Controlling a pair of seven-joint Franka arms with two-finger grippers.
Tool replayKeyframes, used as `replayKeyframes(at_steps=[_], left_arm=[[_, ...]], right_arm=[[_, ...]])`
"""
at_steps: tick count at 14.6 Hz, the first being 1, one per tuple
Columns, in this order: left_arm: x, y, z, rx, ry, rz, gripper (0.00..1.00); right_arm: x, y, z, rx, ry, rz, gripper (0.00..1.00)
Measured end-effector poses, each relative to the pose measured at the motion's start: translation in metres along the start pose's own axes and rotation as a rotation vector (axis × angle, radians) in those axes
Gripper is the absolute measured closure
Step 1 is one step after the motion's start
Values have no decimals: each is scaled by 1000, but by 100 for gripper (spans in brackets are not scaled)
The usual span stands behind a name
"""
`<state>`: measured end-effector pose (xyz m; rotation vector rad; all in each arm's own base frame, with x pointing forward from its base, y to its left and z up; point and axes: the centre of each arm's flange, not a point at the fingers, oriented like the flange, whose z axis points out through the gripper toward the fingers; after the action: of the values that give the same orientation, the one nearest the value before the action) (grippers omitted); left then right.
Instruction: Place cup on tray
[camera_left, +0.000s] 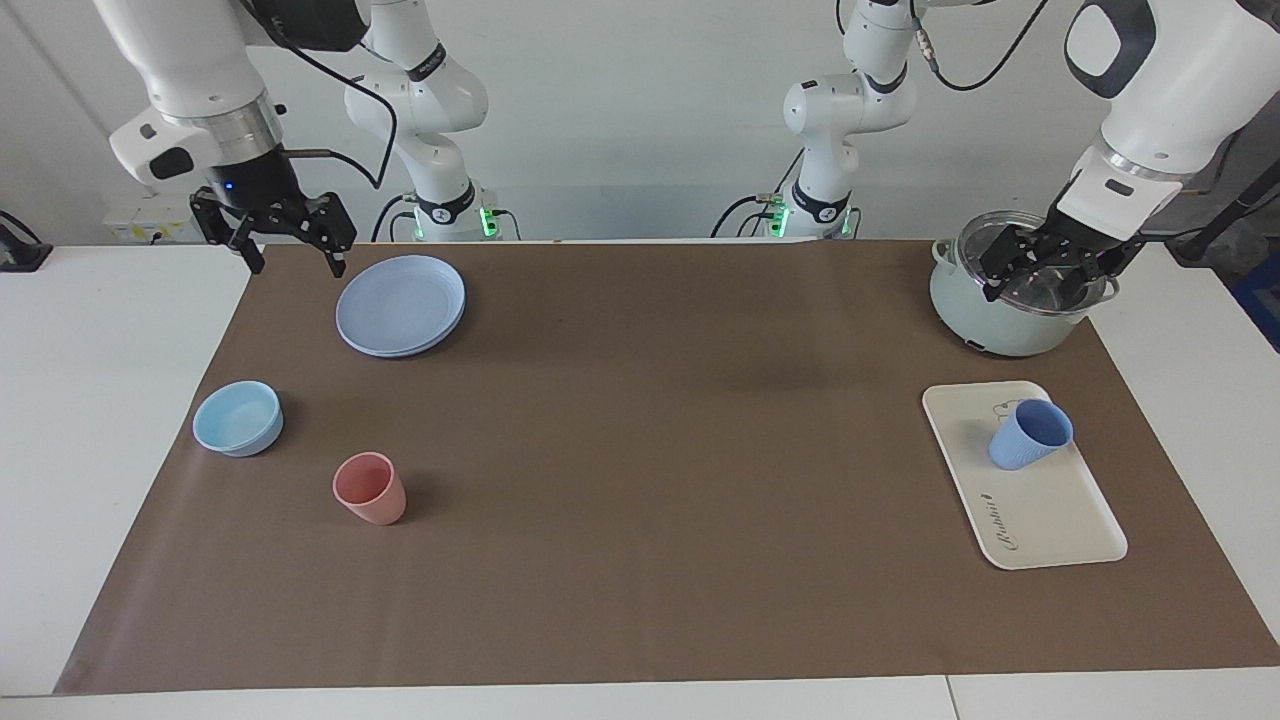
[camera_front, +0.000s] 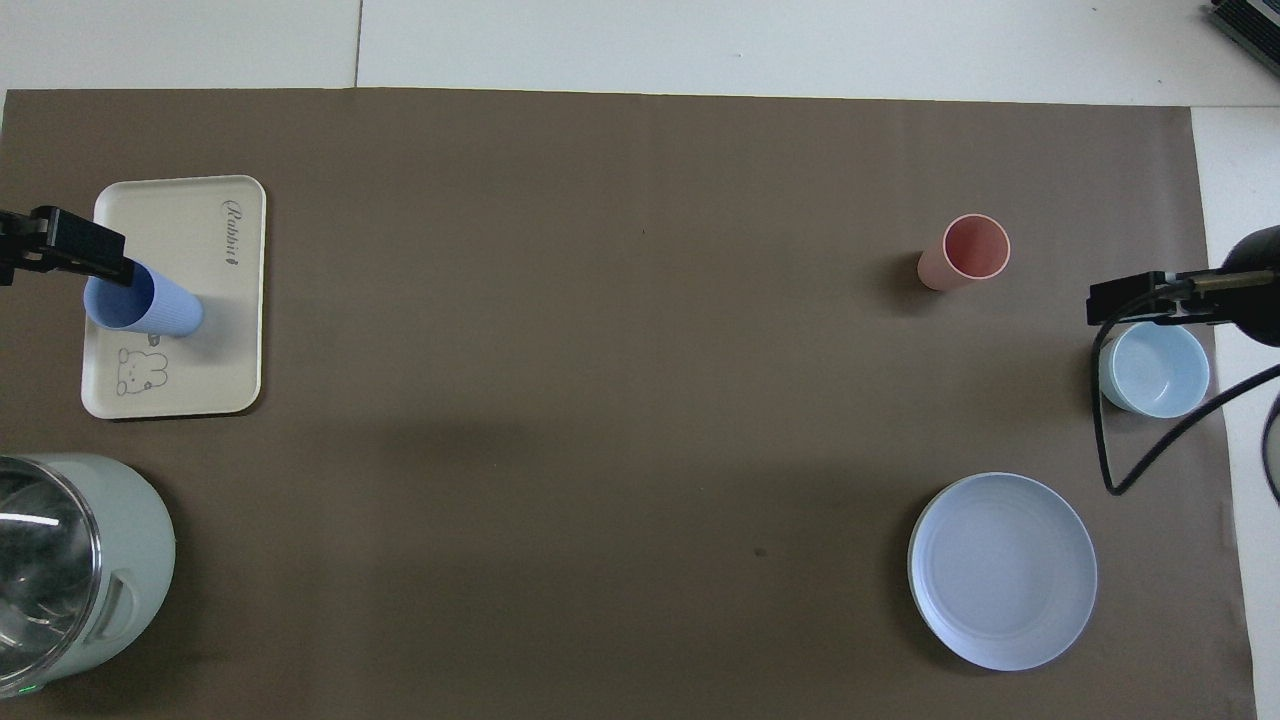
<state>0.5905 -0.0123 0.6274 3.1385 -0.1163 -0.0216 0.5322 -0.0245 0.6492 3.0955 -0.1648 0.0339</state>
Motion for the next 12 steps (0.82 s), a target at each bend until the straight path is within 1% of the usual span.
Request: replayKeyframes(at_steps=[3,9,12], left_arm=[[0,2,3,-1,-7,4,0],[0,3,4,-1,-8,4,0],[0,1,4,-1,-8,2,0]], right_arm=[[-1,11,3,0,-19,12,0],[-3,-8,5,2,-28,-56,0],[-6,-1,9,2,-63,-46,0]])
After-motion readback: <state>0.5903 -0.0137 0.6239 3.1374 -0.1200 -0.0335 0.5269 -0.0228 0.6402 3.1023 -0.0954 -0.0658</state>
